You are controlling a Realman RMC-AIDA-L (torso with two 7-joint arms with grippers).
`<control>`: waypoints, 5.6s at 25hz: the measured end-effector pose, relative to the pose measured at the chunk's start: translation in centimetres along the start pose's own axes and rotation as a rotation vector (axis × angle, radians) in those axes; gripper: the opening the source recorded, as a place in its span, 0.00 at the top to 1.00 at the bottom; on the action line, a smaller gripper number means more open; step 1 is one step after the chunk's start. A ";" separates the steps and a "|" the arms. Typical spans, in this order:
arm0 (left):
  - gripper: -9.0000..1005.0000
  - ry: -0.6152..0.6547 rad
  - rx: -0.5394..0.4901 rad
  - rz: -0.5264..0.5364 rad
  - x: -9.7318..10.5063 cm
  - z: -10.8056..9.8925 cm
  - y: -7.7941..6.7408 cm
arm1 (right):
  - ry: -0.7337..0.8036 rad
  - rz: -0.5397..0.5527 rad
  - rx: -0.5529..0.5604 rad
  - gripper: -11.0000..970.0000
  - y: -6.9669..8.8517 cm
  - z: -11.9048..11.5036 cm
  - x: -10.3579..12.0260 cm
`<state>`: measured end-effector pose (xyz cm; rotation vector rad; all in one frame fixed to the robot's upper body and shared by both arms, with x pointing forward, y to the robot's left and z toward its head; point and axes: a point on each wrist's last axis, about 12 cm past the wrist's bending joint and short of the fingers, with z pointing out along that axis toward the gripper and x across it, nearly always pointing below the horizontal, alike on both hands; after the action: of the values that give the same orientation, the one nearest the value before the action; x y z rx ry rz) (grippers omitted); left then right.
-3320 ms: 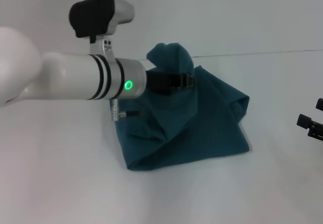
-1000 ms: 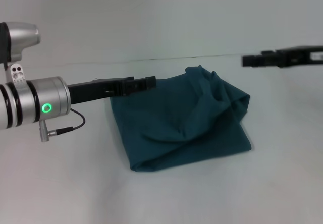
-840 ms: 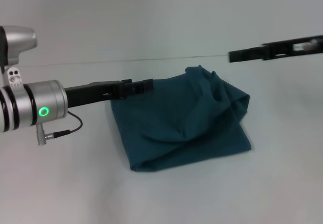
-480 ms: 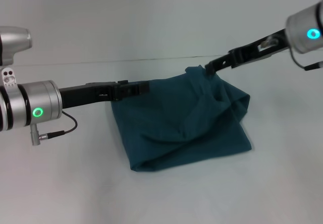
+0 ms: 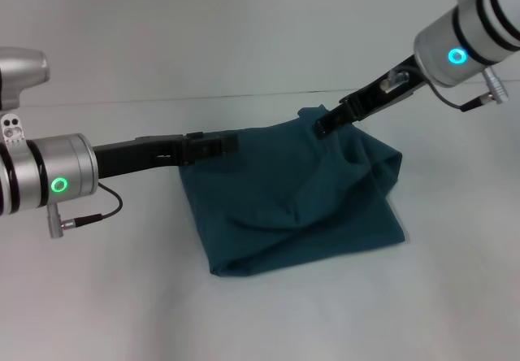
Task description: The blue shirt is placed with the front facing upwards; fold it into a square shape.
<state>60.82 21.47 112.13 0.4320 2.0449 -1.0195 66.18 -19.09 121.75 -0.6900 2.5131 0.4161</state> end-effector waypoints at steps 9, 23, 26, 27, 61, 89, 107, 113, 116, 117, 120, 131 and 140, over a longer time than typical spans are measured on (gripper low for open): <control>0.22 0.007 0.009 -0.014 0.5 0.2 -0.1 | -0.007 -0.049 0.033 0.12 -0.6 2.1 0.0; 0.22 -0.005 -0.006 -0.029 0.7 0.0 0.2 | -0.021 -0.027 0.004 0.23 -0.5 2.9 0.3; 0.22 -0.014 -0.008 -0.036 0.7 -0.1 0.2 | -0.020 -0.023 0.004 0.25 -0.6 3.0 0.4; 0.22 -0.016 -0.008 -0.037 0.7 -0.1 0.2 | -0.019 -0.023 0.004 0.26 -0.6 3.0 0.4; 0.22 -0.025 -0.012 -0.068 1.3 -0.1 0.5 | 0.008 0.061 0.014 0.95 -1.7 0.7 3.3; 0.22 -0.044 -0.017 -0.083 1.2 -0.2 0.7 | 0.196 0.170 0.090 0.94 -3.8 1.0 9.8; 0.22 -0.072 -0.013 -0.088 0.8 -0.4 0.8 | 0.210 0.170 0.123 0.89 -4.5 0.6 10.2; 0.22 -0.075 -0.013 -0.085 0.8 -0.4 0.8 | 0.204 0.172 0.116 0.86 -4.7 0.4 10.3; 0.22 -0.075 -0.013 -0.085 0.8 -0.4 0.8 | 0.188 0.171 0.111 0.75 -4.9 0.1 10.1; 0.22 -0.076 -0.013 -0.085 0.7 -0.4 0.8 | 0.174 0.171 0.105 0.72 -5.0 -0.1 10.0; 0.22 -0.076 -0.012 -0.084 0.7 -0.4 0.8 | 0.105 0.183 0.081 0.59 -5.5 -0.8 9.5; 0.22 -0.091 -0.003 -0.089 0.5 -0.4 0.6 | -0.057 0.199 -0.007 0.24 -5.7 -1.0 8.2; 0.22 -0.132 -0.020 -0.106 0.1 -1.6 1.4 | -0.053 0.248 -0.142 0.25 -4.5 0.8 9.1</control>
<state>60.74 23.57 111.88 0.2411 1.9748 -1.0611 62.10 -26.06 115.48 -0.4126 2.5442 0.6966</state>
